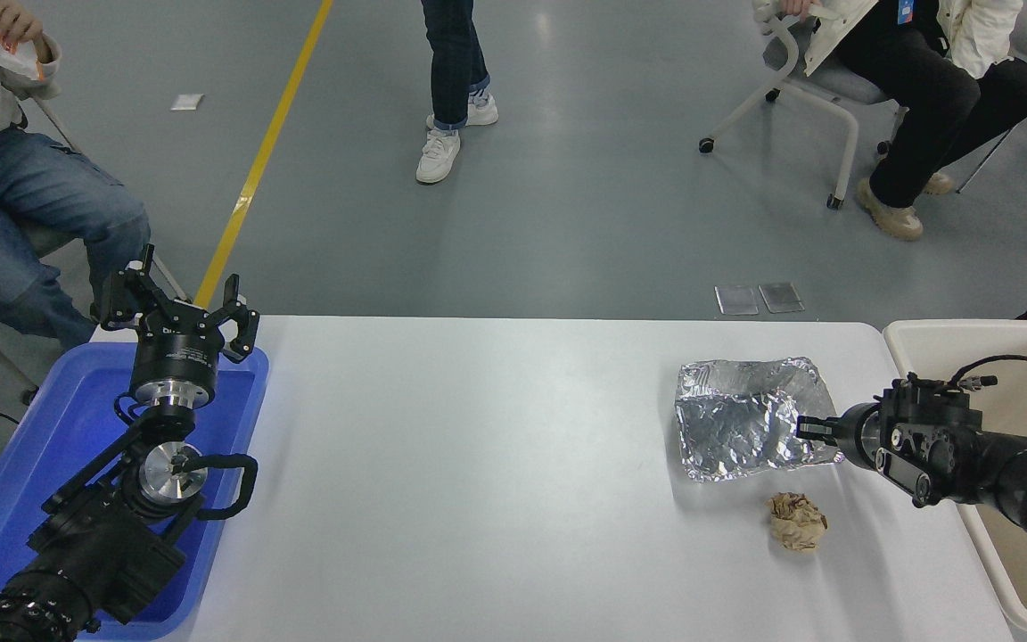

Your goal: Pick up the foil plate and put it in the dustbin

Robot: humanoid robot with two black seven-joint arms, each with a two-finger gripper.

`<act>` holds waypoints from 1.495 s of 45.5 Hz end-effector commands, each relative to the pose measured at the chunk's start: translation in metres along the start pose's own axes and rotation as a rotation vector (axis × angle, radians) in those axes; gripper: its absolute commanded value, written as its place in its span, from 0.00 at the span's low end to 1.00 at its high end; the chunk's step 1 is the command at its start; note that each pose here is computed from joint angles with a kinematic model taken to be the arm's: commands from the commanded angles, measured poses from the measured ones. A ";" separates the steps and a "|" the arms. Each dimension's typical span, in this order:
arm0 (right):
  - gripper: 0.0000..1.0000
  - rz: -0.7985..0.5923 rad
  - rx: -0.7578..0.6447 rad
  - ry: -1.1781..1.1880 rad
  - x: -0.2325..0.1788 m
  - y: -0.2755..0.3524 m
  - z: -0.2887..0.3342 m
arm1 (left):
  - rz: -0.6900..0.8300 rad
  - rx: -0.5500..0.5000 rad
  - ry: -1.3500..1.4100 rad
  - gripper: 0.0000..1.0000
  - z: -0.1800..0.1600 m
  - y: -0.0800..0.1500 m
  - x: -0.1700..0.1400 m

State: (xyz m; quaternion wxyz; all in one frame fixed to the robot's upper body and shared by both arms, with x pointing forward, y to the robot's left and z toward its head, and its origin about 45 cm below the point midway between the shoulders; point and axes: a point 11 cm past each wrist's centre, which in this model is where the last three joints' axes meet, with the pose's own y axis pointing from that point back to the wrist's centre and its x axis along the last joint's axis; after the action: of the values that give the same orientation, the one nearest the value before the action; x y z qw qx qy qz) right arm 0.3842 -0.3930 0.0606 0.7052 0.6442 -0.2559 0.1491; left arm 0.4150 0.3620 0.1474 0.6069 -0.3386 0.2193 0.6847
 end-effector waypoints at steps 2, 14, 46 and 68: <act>0.00 0.025 0.047 0.006 0.031 0.012 -0.013 | 0.000 0.000 0.000 0.99 0.000 0.000 0.000; 0.00 0.038 0.089 0.046 0.092 0.080 0.010 | 0.000 0.000 0.000 0.99 0.000 0.000 0.000; 0.00 -0.041 0.054 0.291 0.171 0.288 -0.010 | 0.000 0.003 -0.001 0.99 0.000 0.000 0.000; 0.00 -0.054 -0.004 0.269 0.184 0.324 0.006 | 0.000 0.003 -0.001 0.99 0.000 0.000 0.000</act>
State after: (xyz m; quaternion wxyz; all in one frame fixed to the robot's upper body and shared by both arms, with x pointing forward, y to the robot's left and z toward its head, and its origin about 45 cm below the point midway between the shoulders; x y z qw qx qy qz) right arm 0.3686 -0.3685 0.4185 0.7279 0.6323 -0.1353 0.2283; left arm 0.4147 0.3619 0.1468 0.6074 -0.3372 0.2199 0.6848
